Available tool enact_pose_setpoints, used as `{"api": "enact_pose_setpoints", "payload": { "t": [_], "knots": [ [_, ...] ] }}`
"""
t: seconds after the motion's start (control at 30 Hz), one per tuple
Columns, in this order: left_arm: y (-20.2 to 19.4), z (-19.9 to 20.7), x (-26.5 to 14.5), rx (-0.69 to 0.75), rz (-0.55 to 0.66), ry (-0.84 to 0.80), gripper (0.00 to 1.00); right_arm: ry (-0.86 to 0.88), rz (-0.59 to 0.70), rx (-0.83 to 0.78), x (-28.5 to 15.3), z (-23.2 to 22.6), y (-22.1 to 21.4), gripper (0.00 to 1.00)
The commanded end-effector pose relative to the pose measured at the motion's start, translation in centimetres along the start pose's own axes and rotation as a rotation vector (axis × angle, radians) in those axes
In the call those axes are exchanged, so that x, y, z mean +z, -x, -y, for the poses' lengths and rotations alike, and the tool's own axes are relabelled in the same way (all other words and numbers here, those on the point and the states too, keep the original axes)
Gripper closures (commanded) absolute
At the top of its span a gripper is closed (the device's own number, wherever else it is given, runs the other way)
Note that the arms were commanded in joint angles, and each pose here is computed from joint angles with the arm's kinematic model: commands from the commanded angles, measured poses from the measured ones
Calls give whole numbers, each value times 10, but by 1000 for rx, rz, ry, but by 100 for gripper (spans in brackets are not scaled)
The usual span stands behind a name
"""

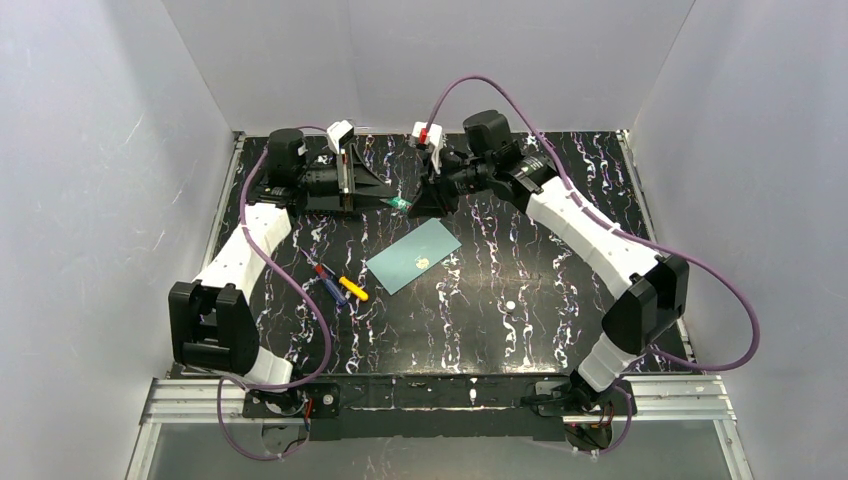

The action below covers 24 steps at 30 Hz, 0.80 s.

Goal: Place the letter into the envelope and seal it

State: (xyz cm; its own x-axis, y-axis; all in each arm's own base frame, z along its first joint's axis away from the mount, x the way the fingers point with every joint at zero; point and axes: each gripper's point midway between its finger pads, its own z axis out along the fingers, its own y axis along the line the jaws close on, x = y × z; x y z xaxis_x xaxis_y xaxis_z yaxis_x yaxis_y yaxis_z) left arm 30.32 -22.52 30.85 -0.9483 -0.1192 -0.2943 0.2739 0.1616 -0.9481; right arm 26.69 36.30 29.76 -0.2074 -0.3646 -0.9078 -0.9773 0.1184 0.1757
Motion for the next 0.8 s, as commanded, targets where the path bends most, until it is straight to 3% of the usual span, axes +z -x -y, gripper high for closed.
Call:
{"api": "enact_pose_setpoints", "payload": {
  "t": [0.0,0.3,0.53,0.67,0.77],
  "knots": [
    [-23,14,-7,18,-58,-35,50,38,32,-43,0,-4,20,94],
    [-25,12,-7,11,-66,-35,50,76,22,-33,9,-10,17,94],
    [-24,11,-5,15,-73,-30,70,87,17,-24,13,-10,16,93],
    [-29,10,-6,13,-85,-32,90,78,24,-16,14,-8,20,92],
    [-30,10,-6,18,-87,-28,100,48,23,3,14,-4,21,85]
  ]
}}
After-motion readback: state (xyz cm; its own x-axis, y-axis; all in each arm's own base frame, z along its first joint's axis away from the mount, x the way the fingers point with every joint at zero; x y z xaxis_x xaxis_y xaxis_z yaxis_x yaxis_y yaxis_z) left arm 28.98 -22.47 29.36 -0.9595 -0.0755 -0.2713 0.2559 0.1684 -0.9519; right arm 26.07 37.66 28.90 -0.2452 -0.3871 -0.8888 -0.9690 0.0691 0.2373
